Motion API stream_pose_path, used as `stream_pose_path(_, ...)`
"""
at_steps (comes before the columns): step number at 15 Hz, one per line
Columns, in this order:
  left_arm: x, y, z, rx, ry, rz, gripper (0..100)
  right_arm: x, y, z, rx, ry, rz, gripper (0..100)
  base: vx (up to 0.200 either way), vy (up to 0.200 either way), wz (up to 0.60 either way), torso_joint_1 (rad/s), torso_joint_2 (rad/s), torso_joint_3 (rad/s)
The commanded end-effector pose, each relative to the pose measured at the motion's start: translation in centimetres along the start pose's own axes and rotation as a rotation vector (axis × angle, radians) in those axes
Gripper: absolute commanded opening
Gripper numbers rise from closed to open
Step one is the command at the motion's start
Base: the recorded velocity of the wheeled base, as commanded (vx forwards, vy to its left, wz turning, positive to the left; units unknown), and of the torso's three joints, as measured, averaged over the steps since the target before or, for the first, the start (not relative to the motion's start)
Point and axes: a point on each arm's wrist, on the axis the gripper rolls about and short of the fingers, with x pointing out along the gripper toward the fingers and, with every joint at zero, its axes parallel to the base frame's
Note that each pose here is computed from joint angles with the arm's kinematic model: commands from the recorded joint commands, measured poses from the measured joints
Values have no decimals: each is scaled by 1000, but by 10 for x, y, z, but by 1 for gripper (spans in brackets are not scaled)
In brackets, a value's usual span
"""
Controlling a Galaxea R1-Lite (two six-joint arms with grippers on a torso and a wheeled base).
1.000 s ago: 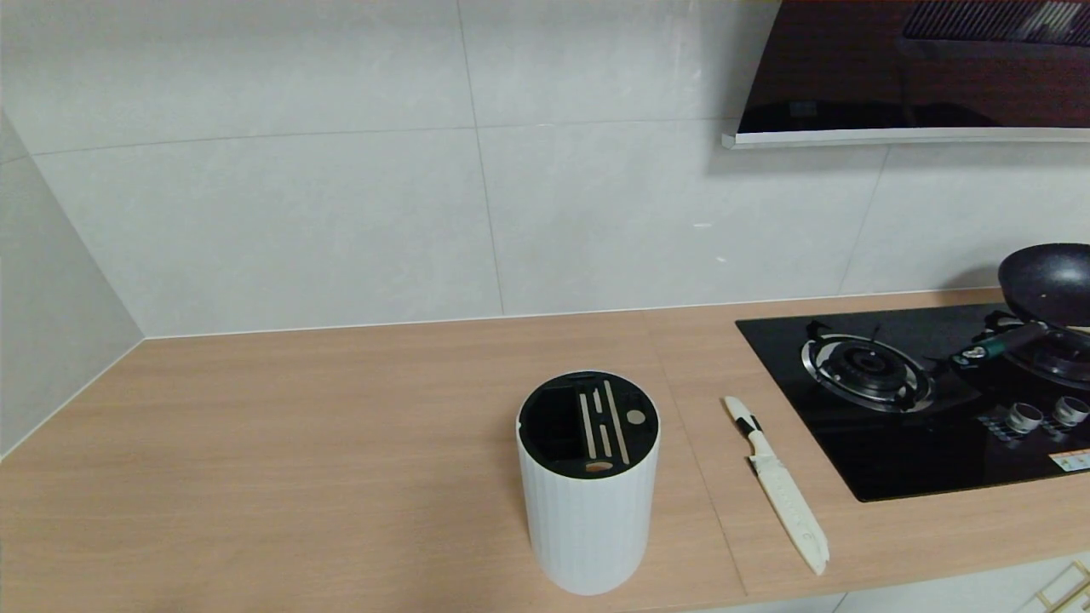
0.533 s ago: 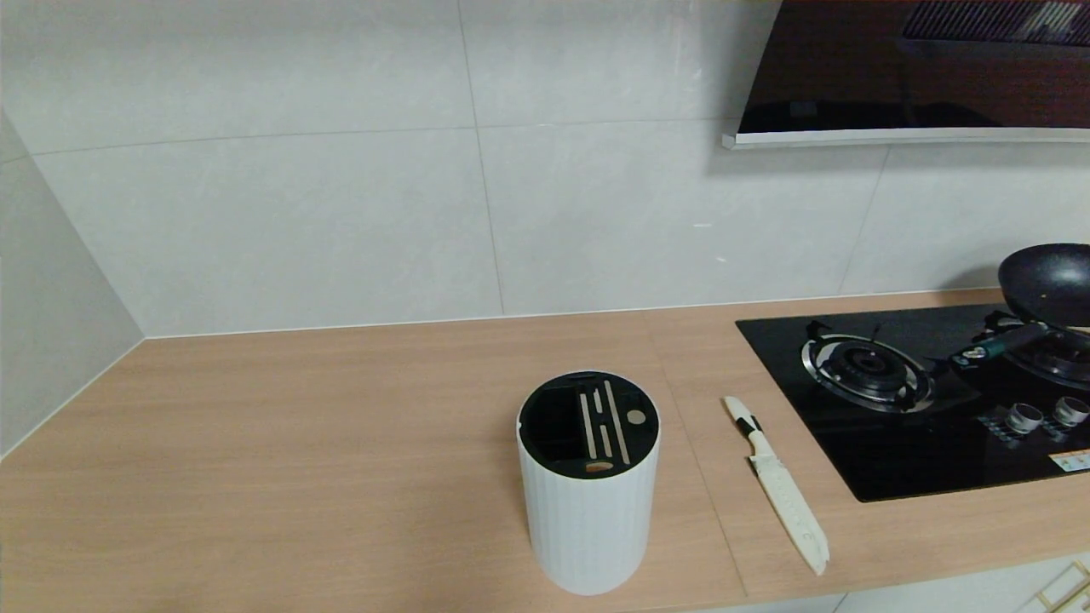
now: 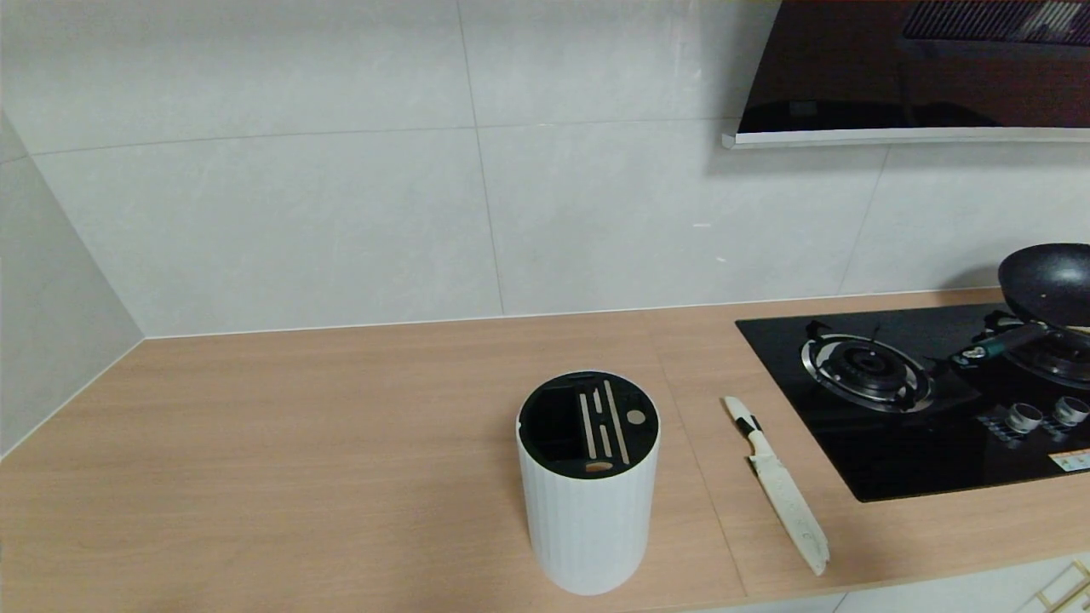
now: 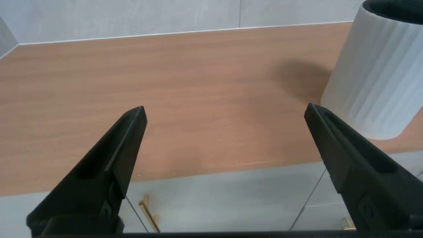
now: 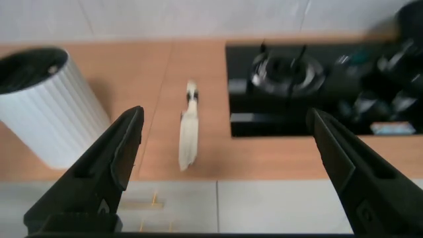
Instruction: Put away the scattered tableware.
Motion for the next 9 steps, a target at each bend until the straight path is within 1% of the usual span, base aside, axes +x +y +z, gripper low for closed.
stream_pose_path(1,0,0,0,0,0,0,100,70,8,20,-8,258,120,100,0,0,0,0,0,0)
stream_pose_path(2,0,0,0,0,0,0,100,86,14,19,-15,308,157,100,0,0,0,0,0,0)
stream_pose_path(4,0,0,0,0,0,0,100,117,22,14,-26,344,191,100,0,0,0,0,0,0)
stream_pose_path(6,0,0,0,0,0,-1,100,145,26,8,-26,363,188,100,0,0,0,0,0,0)
stream_pose_path(9,0,0,0,0,0,0,100,181,30,-9,-29,432,184,100,0,0,0,0,0,0)
